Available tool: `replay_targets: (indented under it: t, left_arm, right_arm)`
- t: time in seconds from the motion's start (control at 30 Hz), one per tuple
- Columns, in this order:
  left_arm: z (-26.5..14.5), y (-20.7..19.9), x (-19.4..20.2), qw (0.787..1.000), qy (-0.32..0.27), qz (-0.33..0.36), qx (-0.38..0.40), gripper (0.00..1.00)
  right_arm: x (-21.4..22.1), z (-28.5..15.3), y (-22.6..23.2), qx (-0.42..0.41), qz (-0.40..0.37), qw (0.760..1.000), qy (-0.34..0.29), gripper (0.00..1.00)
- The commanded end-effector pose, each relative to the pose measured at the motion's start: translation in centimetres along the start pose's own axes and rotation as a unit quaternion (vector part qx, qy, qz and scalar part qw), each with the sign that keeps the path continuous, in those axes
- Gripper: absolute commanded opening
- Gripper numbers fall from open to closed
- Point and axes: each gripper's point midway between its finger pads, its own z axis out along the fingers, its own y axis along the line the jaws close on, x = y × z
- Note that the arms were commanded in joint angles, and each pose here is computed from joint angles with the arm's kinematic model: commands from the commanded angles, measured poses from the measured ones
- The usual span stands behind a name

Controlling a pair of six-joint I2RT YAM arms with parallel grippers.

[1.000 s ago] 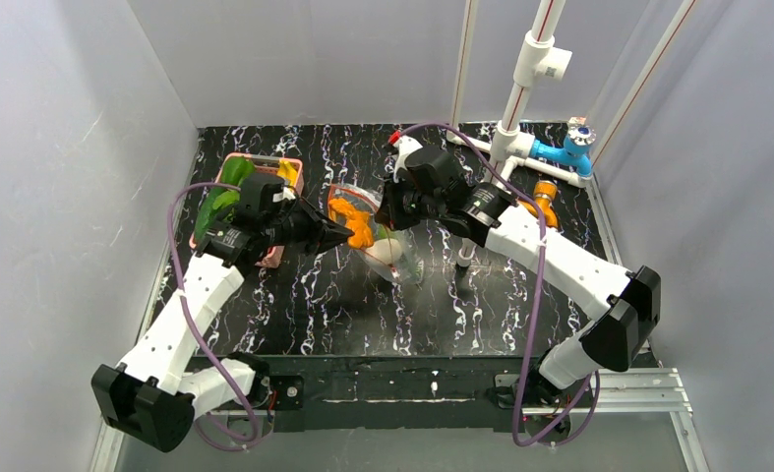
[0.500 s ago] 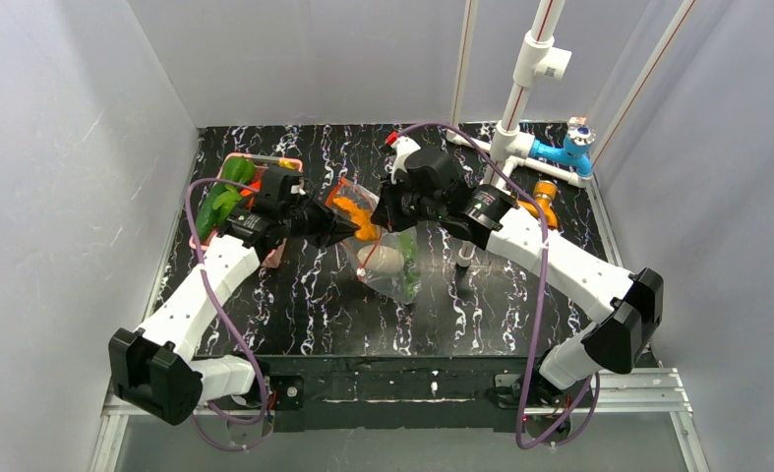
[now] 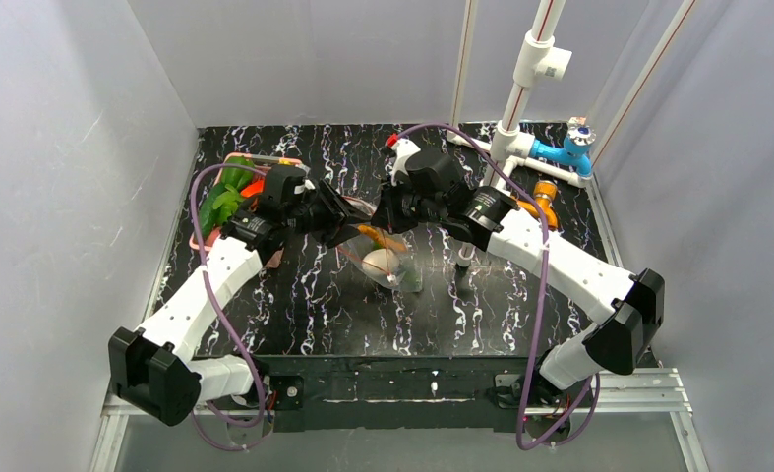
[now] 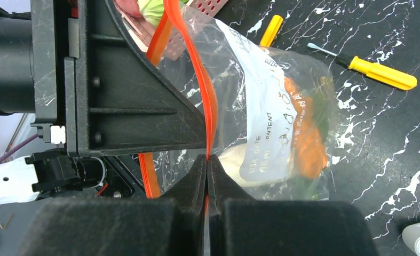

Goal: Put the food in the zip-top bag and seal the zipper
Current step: Place the fake vegetable in the zipper food storage bag, then pick up the fake fruit from the bin.

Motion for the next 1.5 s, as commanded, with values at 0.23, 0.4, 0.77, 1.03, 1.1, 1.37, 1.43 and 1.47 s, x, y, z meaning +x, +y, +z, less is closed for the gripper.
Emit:
replay_targets:
  t: [0.23, 0.4, 0.77, 1.03, 1.1, 1.37, 1.43, 1.47]
  left_arm:
    - [-3.8, -1.4, 1.4, 0.993, -0.005, 0.104, 0.063, 0.53]
    - [-6.6, -1.4, 2.4, 0.986, -0.013, 0.148, 0.073, 0.60]
    - [-12.9, 3.0, -0.2, 0.959, -0.097, 0.255, -0.082, 0.88]
    - [-14.3, 7.5, -3.3, 0.921, -0.139, 0.293, -0.215, 0.91]
    - [-14.4, 8.4, -4.3, 0.912, -0.143, 0.298, -0.242, 0.93]
    - [-11.5, 10.4, -9.8, 0.920, -0.126, 0.260, -0.263, 0.87]
    - [-10.6, 10.2, -11.1, 0.919, -0.124, 0.266, -0.265, 0.86]
    - [-10.1, 10.1, -11.7, 0.916, -0.123, 0.272, -0.266, 0.86]
  right_arm:
    - [-1.9, -1.4, -0.2, 0.017, 0.008, 0.999, -0.046, 0.01]
    - [-1.2, -1.3, -1.4, 0.044, 0.004, 0.999, -0.032, 0.01]
    - [-0.9, -2.3, -3.7, 0.123, -0.055, 0.991, 0.000, 0.01]
    - [-1.3, -3.0, -3.5, 0.120, -0.062, 0.991, -0.008, 0.01]
    - [-1.4, -3.1, -3.3, 0.117, -0.063, 0.991, -0.011, 0.01]
    - [-1.3, -3.3, -3.2, 0.111, -0.064, 0.992, -0.012, 0.01]
    - [-1.3, -3.4, -3.1, 0.109, -0.064, 0.992, -0.014, 0.01]
    - [-1.3, -3.5, -3.1, 0.107, -0.064, 0.992, -0.015, 0.01]
